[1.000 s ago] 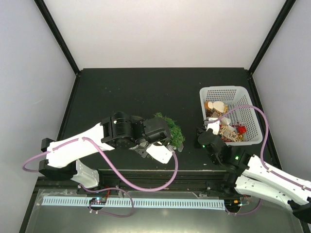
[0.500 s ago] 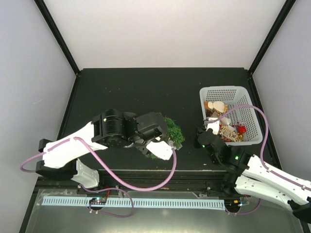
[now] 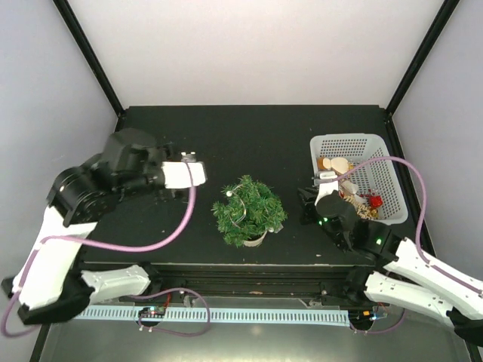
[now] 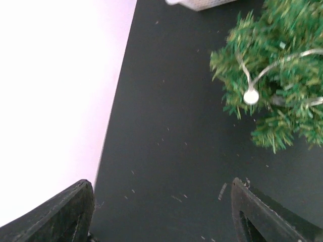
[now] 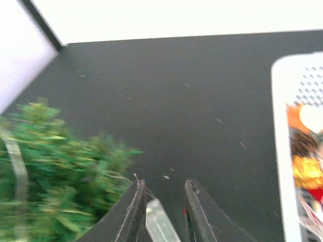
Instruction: Decorate the small christmas tree
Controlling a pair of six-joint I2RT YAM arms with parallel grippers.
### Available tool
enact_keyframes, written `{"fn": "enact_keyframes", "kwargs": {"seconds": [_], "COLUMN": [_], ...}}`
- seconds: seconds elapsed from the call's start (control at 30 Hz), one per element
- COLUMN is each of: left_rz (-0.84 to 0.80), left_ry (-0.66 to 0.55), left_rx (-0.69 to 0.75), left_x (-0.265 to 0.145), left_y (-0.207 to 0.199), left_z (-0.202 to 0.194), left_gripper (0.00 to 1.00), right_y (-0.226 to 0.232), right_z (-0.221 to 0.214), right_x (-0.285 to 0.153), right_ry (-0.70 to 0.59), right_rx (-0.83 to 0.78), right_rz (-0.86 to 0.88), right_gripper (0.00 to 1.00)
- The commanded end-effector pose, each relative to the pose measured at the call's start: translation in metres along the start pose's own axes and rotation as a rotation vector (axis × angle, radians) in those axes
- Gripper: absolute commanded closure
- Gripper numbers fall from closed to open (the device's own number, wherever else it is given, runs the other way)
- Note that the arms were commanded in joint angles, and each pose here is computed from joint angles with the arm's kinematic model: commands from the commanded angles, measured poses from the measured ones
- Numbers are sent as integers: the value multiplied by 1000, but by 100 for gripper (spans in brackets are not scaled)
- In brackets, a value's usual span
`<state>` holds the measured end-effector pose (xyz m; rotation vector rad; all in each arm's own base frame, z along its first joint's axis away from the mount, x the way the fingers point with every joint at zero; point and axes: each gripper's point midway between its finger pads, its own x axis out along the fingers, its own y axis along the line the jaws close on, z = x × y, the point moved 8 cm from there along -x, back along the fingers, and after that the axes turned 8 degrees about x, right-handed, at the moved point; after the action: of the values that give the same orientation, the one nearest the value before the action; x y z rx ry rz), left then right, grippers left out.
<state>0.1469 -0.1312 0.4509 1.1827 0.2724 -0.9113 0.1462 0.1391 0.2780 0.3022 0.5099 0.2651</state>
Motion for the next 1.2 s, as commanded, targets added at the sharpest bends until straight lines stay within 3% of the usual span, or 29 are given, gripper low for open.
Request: {"fn": "enact_keyframes", "kwargs": {"seconds": [0.0,0.13,0.27,0.47,0.6,0.93,1.17], "left_rz": [-5,-5,13,106,45,-54,-73], "left_ry": [-96,-39,-19,-39,-80,-135,-135], "left_rx": [-191,-353,-529,-697,-807,-911,-934], "left_x": [8,38,55,61,77,101,105], "left_y": [-6,-21,-27,-31,-44,-70,-79], "left_z": [-27,-73,-110,-139,-147,-157,-161], "left_gripper": [25,25,25,25,26,27,27], "right_y": [44,82,101,94,74,19,-3], "right_z": [35,59,69,63,52,-2,-62], "right_x": [-18,-21,-6,1,7,25,27], "right_ry": [0,68,127,143,136,331,463], "right_rx": [-135,-247,-322,-315,-264,-77,37], "right_rz": [265,373,329,242,143,52,144], "right_gripper": [75,75,75,75,77,83,86]}}
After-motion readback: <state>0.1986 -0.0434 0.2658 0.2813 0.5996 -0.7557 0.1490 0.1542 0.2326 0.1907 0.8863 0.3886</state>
